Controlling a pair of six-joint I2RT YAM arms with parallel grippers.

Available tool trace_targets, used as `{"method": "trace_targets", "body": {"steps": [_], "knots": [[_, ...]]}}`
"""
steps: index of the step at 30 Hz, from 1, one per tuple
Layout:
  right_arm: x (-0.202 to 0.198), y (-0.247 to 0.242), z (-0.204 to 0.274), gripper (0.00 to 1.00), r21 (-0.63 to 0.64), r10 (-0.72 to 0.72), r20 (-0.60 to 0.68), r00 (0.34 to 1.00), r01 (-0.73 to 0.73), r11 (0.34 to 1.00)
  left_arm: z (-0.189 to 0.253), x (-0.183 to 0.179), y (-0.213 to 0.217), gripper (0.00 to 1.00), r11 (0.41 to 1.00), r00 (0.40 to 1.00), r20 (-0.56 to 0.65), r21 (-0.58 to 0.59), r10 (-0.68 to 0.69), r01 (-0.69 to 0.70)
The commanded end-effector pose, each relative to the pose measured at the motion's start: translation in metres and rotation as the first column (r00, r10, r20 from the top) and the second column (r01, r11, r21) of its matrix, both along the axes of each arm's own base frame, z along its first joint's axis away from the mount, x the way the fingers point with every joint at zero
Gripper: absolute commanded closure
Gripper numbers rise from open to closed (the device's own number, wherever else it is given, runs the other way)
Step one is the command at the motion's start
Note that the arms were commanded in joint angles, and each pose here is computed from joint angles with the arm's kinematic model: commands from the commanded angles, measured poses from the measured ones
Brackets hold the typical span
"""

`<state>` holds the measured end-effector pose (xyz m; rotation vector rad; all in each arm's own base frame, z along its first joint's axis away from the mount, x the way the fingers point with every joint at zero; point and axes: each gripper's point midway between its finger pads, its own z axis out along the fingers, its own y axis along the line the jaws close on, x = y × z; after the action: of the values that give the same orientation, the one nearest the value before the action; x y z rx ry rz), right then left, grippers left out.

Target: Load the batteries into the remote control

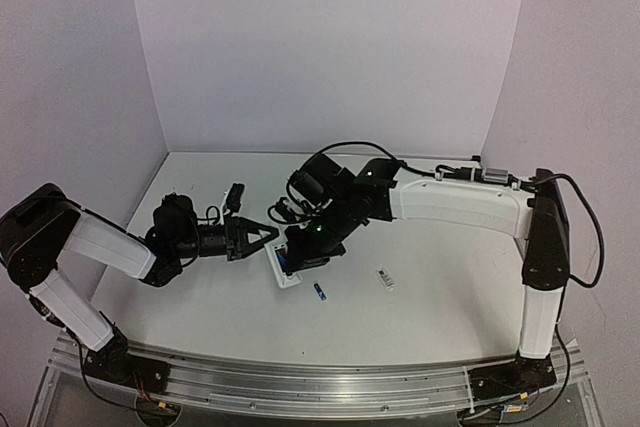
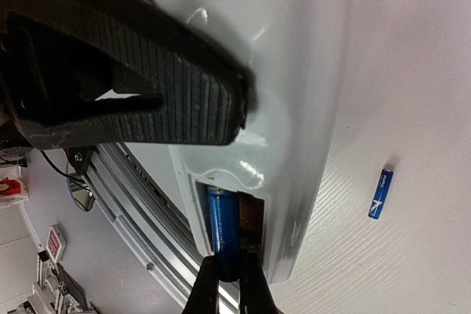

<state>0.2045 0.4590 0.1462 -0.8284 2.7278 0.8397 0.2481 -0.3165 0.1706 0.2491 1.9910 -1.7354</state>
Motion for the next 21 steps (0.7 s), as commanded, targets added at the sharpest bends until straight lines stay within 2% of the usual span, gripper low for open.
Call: {"method": "trace_targets", "body": {"steps": [1, 7, 13, 21], "knots": [[0.022, 0.012, 0.003, 1.0, 0.01, -0.059, 0.073, 0.996, 0.058, 0.998, 0.036, -0.019, -0.013, 1.0, 0.99, 0.991, 0.094, -0.091, -0.095, 0.104], [0.039, 0.017, 0.005, 1.0, 0.002, -0.09, 0.141, 0.986, 0.09, 0.996, 0.043, -0.03, -0.023, 1.0, 0.976, 0.983, 0.089, -0.137, -0.16, 0.171], [0.056, 0.032, 0.007, 1.0, 0.012, -0.103, 0.192, 0.976, 0.103, 0.995, 0.044, -0.032, -0.034, 1.0, 0.97, 0.977, 0.087, -0.131, -0.194, 0.205], [0.069, 0.06, 0.003, 1.0, 0.059, -0.083, 0.222, 0.972, 0.071, 0.996, 0.044, -0.033, -0.043, 1.0, 0.959, 0.969, 0.08, -0.148, -0.233, 0.243]]}}
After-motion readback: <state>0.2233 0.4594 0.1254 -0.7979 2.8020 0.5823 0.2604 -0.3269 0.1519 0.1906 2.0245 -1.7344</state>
